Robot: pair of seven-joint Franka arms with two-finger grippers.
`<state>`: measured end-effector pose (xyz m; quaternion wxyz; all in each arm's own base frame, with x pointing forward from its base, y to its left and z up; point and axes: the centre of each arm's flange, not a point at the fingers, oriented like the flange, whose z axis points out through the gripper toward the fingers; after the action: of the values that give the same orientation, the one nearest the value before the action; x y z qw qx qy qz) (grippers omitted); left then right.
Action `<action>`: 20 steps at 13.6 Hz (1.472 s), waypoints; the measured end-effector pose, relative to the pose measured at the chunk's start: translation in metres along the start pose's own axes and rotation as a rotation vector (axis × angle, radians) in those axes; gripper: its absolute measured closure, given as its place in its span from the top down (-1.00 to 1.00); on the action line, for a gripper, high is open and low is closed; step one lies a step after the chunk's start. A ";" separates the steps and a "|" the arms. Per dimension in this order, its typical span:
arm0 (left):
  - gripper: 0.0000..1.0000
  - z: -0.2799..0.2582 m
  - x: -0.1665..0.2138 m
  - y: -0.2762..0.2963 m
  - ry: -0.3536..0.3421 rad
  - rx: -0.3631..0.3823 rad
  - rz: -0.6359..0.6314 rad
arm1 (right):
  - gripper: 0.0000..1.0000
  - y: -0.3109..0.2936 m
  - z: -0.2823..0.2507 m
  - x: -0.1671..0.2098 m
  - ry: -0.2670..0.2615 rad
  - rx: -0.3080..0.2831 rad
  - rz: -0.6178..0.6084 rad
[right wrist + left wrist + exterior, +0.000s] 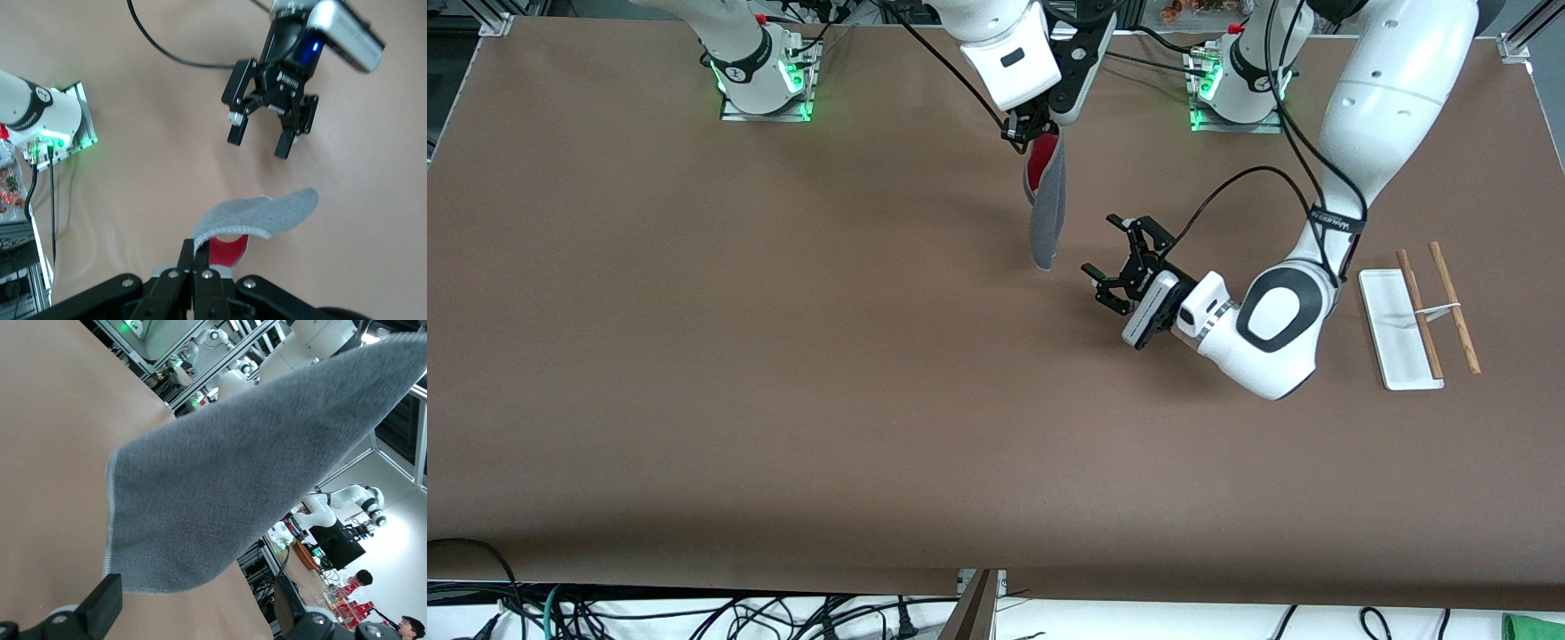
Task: Pass towel and hang on rack
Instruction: 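Grasp the hanging towel's lower edge with the left gripper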
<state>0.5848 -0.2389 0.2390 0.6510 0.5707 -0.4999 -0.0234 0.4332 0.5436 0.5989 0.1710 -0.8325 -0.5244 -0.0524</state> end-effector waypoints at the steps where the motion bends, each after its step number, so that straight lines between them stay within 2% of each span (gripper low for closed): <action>1: 1.00 0.002 -0.007 -0.007 0.013 -0.011 0.012 | -0.96 -0.002 0.000 0.001 0.008 -0.001 0.006; 4: 1.00 0.017 -0.021 -0.028 0.094 -0.055 0.053 | -0.96 -0.005 0.000 0.003 0.014 -0.001 0.021; 9: 1.00 0.033 -0.049 -0.054 0.145 -0.101 0.036 | -0.96 -0.021 0.002 0.009 0.036 -0.005 0.044; 12: 1.00 0.047 -0.061 -0.068 0.226 -0.148 0.043 | -0.96 -0.025 -0.003 0.010 0.046 -0.007 0.045; 16: 0.96 0.069 -0.085 -0.080 0.312 -0.269 0.019 | -0.96 -0.027 -0.009 0.010 0.055 -0.008 0.070; 17: 0.87 0.072 -0.091 -0.082 0.331 -0.296 0.012 | -0.96 -0.027 -0.010 0.010 0.056 -0.009 0.075; 20: 0.81 0.081 -0.100 -0.086 0.373 -0.341 -0.001 | -0.96 -0.028 -0.011 0.009 0.058 -0.009 0.084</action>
<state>0.5265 -0.2666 0.0987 0.8190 0.4473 -0.3595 -0.0022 0.4135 0.5587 0.6184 0.1844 -0.8528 -0.4834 -0.0718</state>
